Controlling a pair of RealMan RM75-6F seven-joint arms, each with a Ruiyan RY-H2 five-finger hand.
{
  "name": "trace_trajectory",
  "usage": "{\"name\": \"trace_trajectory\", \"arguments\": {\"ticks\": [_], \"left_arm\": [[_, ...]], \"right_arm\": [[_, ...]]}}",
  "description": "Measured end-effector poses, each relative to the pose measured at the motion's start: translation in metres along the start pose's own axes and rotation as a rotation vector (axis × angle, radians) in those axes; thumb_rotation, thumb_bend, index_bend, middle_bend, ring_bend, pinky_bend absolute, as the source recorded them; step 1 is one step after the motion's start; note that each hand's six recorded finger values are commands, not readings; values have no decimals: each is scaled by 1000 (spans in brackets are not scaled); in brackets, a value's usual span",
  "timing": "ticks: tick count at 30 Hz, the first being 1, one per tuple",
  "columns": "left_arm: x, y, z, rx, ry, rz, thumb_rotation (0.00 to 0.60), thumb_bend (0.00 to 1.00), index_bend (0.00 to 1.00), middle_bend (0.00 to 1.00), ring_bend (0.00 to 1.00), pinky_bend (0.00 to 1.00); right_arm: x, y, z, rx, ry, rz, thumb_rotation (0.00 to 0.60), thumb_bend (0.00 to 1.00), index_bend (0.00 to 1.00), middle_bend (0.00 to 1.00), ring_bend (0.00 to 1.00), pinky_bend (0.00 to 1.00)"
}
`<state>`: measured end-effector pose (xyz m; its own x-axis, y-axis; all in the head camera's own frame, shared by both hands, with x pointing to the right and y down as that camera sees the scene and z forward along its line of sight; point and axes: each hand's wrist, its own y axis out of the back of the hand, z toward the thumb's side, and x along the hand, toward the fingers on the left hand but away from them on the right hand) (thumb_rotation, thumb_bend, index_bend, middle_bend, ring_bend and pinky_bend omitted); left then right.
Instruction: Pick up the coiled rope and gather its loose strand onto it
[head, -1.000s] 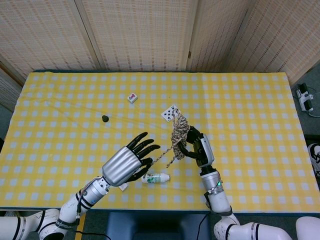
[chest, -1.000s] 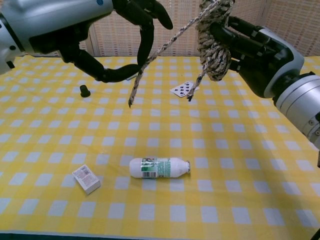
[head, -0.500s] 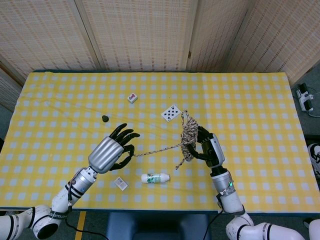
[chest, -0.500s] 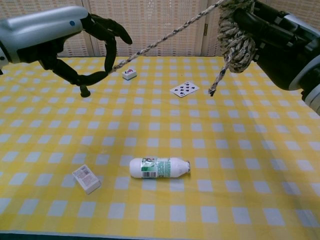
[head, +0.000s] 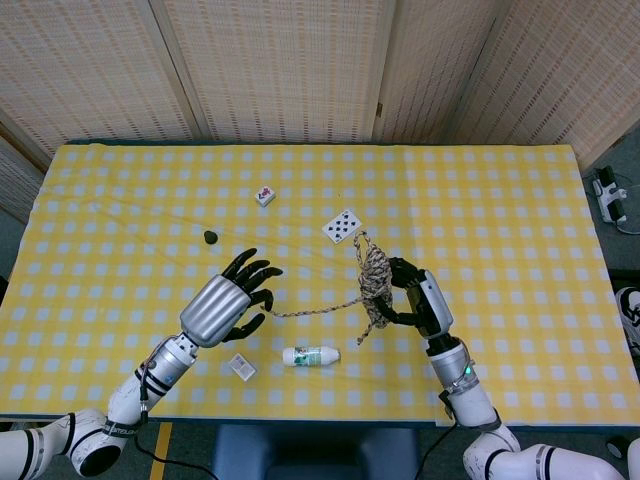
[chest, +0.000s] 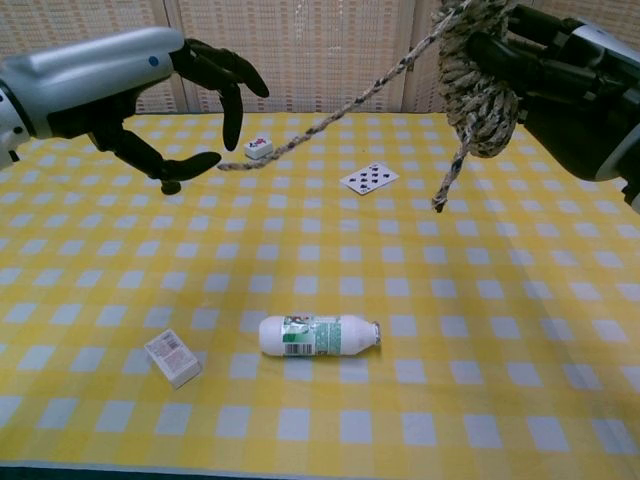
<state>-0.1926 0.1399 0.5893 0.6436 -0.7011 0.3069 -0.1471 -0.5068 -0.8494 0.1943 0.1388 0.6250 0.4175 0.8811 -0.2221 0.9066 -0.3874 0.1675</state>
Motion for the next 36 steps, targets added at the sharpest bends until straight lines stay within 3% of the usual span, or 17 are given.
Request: {"name": "trace_trajectory", "arguments": {"ticks": [2, 6, 16, 23, 36], "left_arm": [[-1, -2, -4, 18, 16, -15, 600, 359, 218, 137, 88, 0], [-4, -4, -16, 74, 58, -13, 600, 354, 180, 129, 84, 0], [-36, -3, -80, 164, 266, 70, 600, 353, 256, 129, 86, 0], [-79, 1, -126, 218, 401, 137, 600, 353, 273, 129, 94, 0], [-170, -9, -147, 189, 550, 101, 600, 353, 297, 129, 94, 0]], "right_arm": [[-1, 2, 1, 26, -7, -3, 600, 670, 850, 698, 761, 613], [-1, 7, 3, 84, -28, -12, 600, 670, 850, 698, 758, 612], [4, 23, 10, 239, -112, -9, 600, 670, 850, 698, 756, 612], [7, 30, 12, 264, -160, -9, 600, 670, 850, 698, 755, 613], [9, 37, 14, 243, -167, -20, 600, 670, 850, 698, 756, 613]]}}
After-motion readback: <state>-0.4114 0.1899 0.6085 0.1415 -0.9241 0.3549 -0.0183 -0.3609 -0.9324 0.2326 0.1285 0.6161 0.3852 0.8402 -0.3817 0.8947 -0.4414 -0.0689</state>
